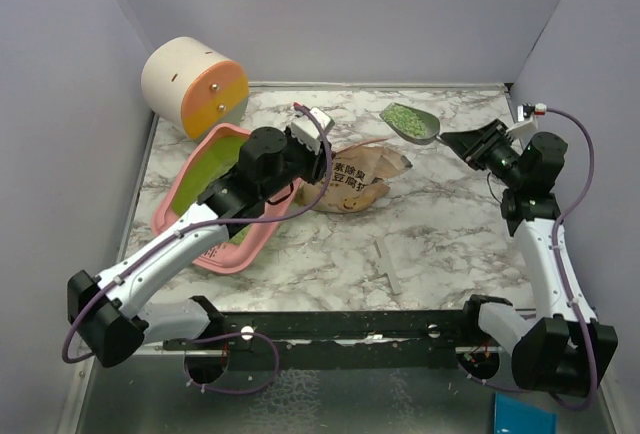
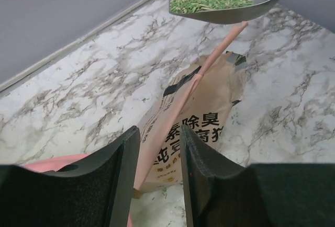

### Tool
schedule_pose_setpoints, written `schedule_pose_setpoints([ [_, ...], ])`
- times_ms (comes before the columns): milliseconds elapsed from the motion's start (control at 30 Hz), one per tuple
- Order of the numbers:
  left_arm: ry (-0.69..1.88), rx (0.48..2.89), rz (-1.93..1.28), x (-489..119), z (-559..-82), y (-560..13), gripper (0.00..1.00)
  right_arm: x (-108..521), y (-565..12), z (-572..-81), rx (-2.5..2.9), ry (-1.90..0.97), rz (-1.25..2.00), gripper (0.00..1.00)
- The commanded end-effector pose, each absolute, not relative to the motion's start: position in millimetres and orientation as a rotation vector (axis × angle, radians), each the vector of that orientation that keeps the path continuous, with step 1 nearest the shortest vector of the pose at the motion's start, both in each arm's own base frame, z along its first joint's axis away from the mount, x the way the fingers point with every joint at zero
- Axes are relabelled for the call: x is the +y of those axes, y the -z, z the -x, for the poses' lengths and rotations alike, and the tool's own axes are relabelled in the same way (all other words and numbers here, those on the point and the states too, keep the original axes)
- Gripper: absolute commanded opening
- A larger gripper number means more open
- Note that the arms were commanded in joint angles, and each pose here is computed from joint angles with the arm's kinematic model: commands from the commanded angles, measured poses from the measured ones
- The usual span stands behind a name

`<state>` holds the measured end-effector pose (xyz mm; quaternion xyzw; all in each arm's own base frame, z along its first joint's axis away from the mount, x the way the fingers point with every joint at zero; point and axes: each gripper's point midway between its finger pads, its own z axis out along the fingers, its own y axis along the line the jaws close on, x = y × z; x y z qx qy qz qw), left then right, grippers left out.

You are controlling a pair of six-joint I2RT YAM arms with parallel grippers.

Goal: Fill the litter box with clean litter

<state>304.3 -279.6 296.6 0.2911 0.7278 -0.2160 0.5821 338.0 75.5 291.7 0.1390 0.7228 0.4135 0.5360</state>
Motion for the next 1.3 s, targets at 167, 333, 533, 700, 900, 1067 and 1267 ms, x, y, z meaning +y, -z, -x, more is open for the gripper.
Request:
schedule_pose_setpoints([
  [167, 0.495, 1.608, -0.63, -237.2, -267.1, -330.1, 0.4, 95.2, -352.3, -364.6, 1.625, -1.111, -0.082, 0.01],
  [333, 0.493, 1.571, -0.591, -214.3, -247.8, -340.7, 0.4, 118.1, -368.9, -378.1, 1.624, -1.14, -0.001, 0.01],
  [533, 0.476, 1.57, -0.553, -190.5, -230.7, -351.8, 0.4, 172.6, -386.8, -389.3, 1.614, -1.199, 0.107, 0.01],
  [700, 0.442, 1.548, -0.508, -170.1, -221.2, -363.8, 0.4, 238.1, -394.7, -384.7, 1.626, -1.26, 0.248, 0.01],
  [900, 0.418, 1.502, -0.436, -148.3, -212.1, -382.1, 0.38, 335.9, -397.2, -353.8, 1.653, -1.337, 0.498, 0.01],
  [1067, 0.379, 1.447, -0.284, -113.1, -202.3, -400.1, 0.35, 394.7, -384.2, -329.4, 1.708, -1.255, 0.683, 0.01],
  [1267, 0.309, 1.354, 0.003, -47.8, -184.3, -418.4, 0.35, 435.2, -360.8, -304.4, 1.767, -1.114, 0.849, 0.01],
])
